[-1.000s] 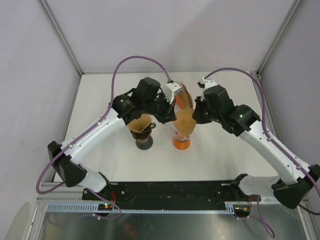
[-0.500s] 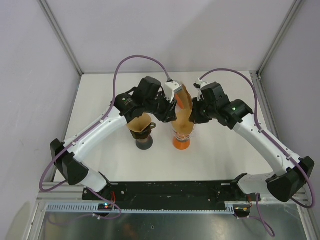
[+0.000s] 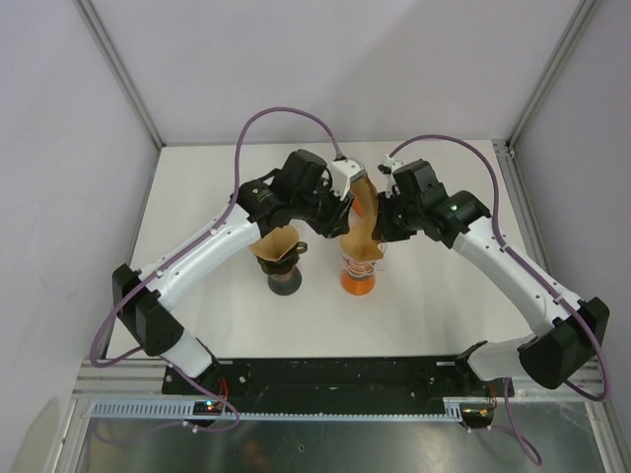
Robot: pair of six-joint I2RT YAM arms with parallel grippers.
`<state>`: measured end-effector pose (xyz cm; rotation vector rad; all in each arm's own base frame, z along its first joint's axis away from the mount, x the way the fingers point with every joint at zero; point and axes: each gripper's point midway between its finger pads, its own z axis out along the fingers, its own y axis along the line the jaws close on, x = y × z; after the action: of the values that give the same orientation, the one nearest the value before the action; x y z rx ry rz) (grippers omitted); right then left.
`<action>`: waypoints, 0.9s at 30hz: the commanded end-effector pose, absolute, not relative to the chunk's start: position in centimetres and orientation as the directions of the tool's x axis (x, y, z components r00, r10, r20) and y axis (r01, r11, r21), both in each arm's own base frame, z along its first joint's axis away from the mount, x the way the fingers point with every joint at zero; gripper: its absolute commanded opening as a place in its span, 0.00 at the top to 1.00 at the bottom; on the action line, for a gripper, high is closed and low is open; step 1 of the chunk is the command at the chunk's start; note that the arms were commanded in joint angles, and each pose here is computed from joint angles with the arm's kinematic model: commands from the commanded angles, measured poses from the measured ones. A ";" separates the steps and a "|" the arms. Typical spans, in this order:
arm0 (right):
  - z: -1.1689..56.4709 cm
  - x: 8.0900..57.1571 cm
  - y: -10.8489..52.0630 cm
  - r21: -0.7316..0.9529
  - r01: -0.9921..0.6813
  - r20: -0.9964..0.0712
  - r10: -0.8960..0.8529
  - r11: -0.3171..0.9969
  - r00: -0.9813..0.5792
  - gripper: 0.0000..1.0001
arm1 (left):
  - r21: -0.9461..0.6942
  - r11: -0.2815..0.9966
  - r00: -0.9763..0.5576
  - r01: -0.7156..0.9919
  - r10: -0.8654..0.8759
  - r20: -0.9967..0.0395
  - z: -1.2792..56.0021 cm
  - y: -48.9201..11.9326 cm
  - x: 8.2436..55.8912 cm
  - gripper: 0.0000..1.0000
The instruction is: Place the coffee filter in the dripper
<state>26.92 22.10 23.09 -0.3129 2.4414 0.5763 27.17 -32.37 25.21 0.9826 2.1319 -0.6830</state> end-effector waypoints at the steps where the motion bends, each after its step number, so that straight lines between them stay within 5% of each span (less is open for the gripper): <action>1: 23.5 27.8 22.3 0.315 -0.372 -0.634 -0.098 0.873 -0.767 1.00 | -0.121 0.576 -0.436 0.809 0.448 -0.781 26.1 -32.5 28.4 0.63; 3: 23.5 27.9 22.4 0.316 -0.375 -0.637 -0.098 0.871 -0.765 1.00 | -0.122 0.574 -0.438 0.810 0.453 -0.777 25.8 -32.5 28.5 0.63; 15: 26.8 27.9 21.6 0.303 -0.401 -0.726 -0.063 0.865 -0.685 0.57 | -0.107 0.575 -0.424 0.811 0.451 -0.785 26.3 -32.5 28.7 0.62; 19: 27.8 27.8 21.5 0.293 -0.414 -0.742 -0.068 0.862 -0.667 0.54 | -0.106 0.573 -0.417 0.813 0.447 -0.791 26.7 -32.4 28.5 0.58; 27: 31.5 27.8 22.1 0.283 -0.471 -0.800 -0.065 0.835 -0.596 0.53 | -0.092 0.566 -0.390 0.819 0.433 -0.813 28.1 -32.3 28.5 0.35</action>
<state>27.52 21.69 27.03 -0.3605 2.2950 0.5725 28.12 -32.45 24.21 1.0182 2.1324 -0.6284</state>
